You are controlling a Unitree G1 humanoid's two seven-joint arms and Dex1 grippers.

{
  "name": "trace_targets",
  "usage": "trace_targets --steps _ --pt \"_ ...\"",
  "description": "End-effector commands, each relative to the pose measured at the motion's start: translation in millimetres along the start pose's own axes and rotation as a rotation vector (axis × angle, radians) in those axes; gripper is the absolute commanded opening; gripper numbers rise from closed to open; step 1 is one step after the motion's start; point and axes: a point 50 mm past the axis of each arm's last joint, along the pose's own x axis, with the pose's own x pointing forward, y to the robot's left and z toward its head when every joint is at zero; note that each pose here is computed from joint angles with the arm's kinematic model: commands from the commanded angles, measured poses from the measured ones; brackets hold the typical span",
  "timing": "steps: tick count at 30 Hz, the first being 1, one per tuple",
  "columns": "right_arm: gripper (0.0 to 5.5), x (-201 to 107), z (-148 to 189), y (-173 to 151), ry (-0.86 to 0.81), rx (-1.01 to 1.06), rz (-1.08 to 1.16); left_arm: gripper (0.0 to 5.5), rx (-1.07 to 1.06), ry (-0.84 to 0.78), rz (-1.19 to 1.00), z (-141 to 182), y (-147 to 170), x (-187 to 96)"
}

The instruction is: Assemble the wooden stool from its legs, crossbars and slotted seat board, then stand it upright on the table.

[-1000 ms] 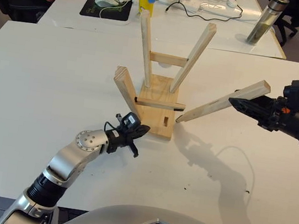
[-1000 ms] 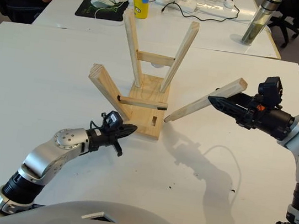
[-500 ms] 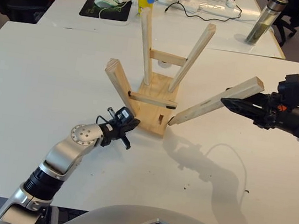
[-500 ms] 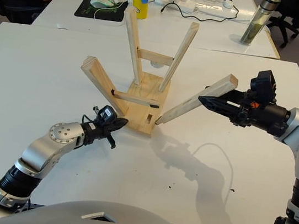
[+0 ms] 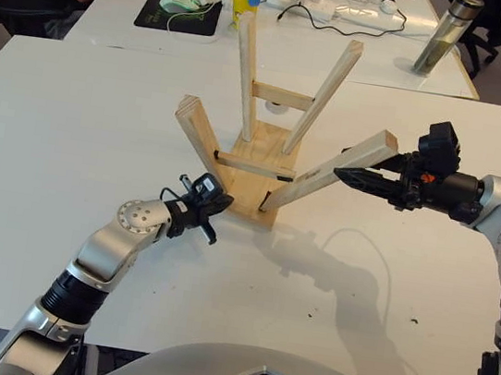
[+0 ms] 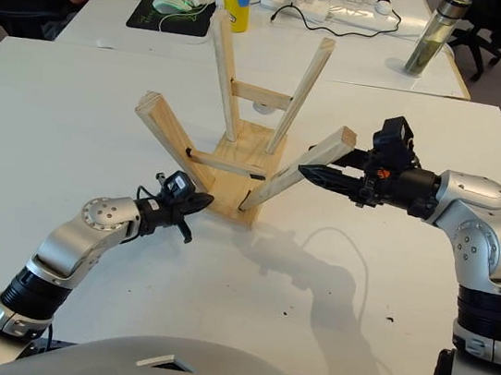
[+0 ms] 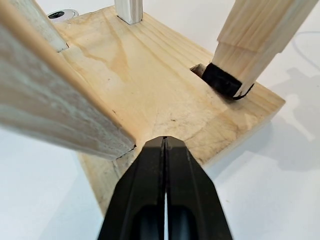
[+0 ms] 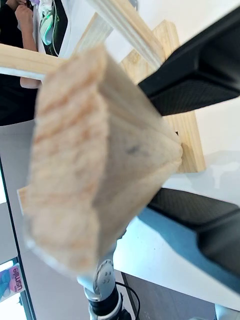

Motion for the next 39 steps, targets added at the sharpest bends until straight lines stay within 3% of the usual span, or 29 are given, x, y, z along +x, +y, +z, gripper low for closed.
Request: trace_targets --steps 1,21,31,39 --pt "2.08 -1.0 -1.0 -5.8 0.045 -0.043 -0.024 0.0 -0.04 0.138 0.005 -26.0 1.7 0.1" --pt "2.08 20.5 30.7 -13.8 0.254 -0.246 0.097 0.0 -0.088 0.117 0.009 -28.4 -12.1 7.4" --pt "2.08 33.2 7.2 -2.4 0.301 -0.181 0.13 0.0 -0.108 0.119 0.016 -32.1 -14.9 8.2" --pt "2.08 38.1 -9.5 -12.7 0.323 -0.108 0.099 0.0 -0.109 0.116 0.014 -31.4 -15.7 10.7"
